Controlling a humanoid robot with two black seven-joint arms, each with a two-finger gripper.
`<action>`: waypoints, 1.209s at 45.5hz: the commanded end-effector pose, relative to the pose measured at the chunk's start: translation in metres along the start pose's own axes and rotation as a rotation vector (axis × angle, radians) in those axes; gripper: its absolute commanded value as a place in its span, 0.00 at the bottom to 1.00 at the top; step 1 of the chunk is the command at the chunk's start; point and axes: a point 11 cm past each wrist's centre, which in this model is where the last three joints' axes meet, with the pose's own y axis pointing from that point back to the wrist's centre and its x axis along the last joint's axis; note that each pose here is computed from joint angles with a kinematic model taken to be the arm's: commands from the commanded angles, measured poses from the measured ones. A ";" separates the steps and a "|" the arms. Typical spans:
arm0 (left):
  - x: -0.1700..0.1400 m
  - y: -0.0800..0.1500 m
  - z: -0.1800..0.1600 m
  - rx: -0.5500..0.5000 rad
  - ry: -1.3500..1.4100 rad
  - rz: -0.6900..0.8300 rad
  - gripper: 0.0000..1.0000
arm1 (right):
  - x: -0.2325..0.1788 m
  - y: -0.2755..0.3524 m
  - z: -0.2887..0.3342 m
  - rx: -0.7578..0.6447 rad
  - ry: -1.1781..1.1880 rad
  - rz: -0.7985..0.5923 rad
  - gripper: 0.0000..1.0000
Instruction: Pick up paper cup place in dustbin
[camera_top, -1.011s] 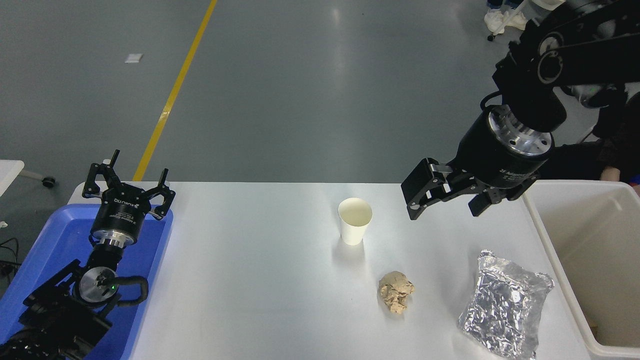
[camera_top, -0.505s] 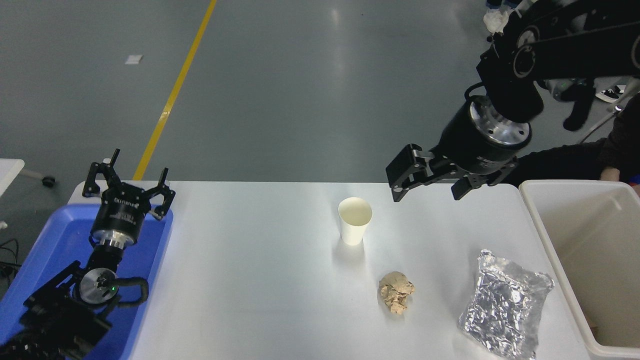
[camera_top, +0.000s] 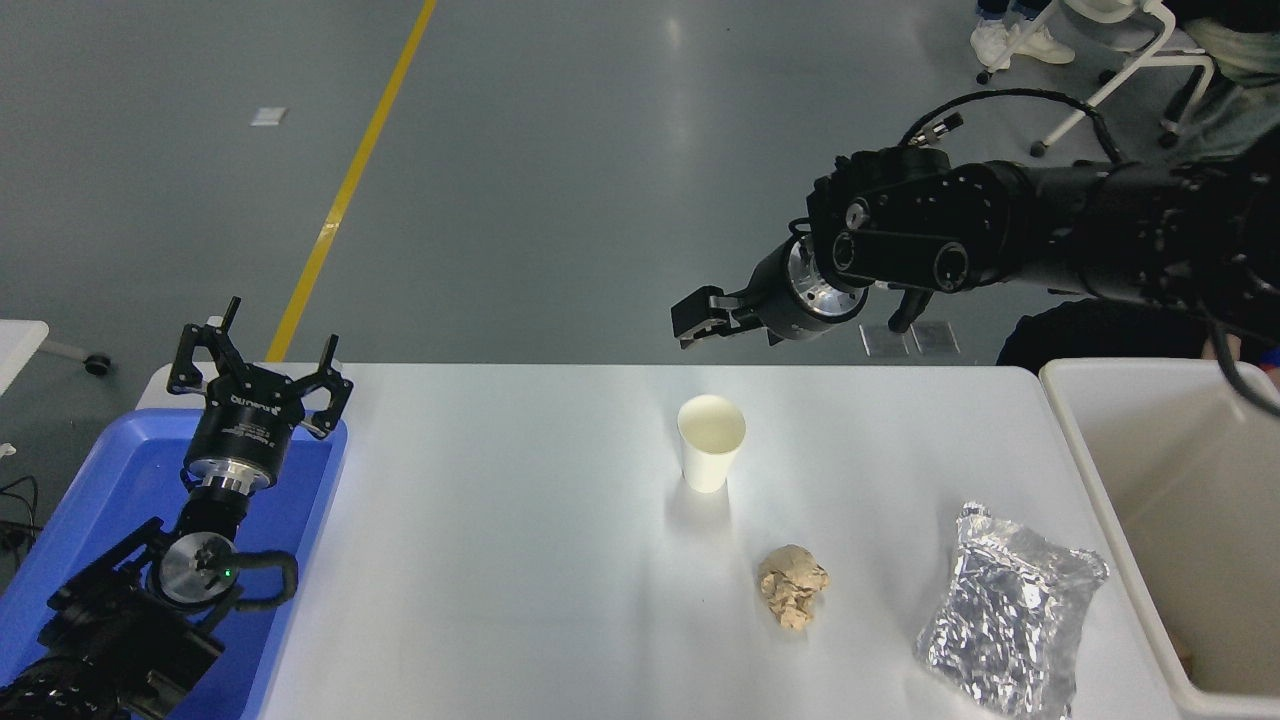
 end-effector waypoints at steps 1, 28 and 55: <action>0.000 0.000 0.000 0.002 -0.001 -0.003 1.00 | -0.029 -0.038 0.039 -0.053 -0.024 0.046 1.00; 0.000 0.000 0.000 0.002 -0.002 -0.002 1.00 | -0.054 -0.055 0.052 -0.051 -0.096 0.043 1.00; 0.000 0.000 0.000 0.002 -0.001 -0.003 1.00 | -0.086 -0.072 0.055 -0.022 -0.190 0.001 1.00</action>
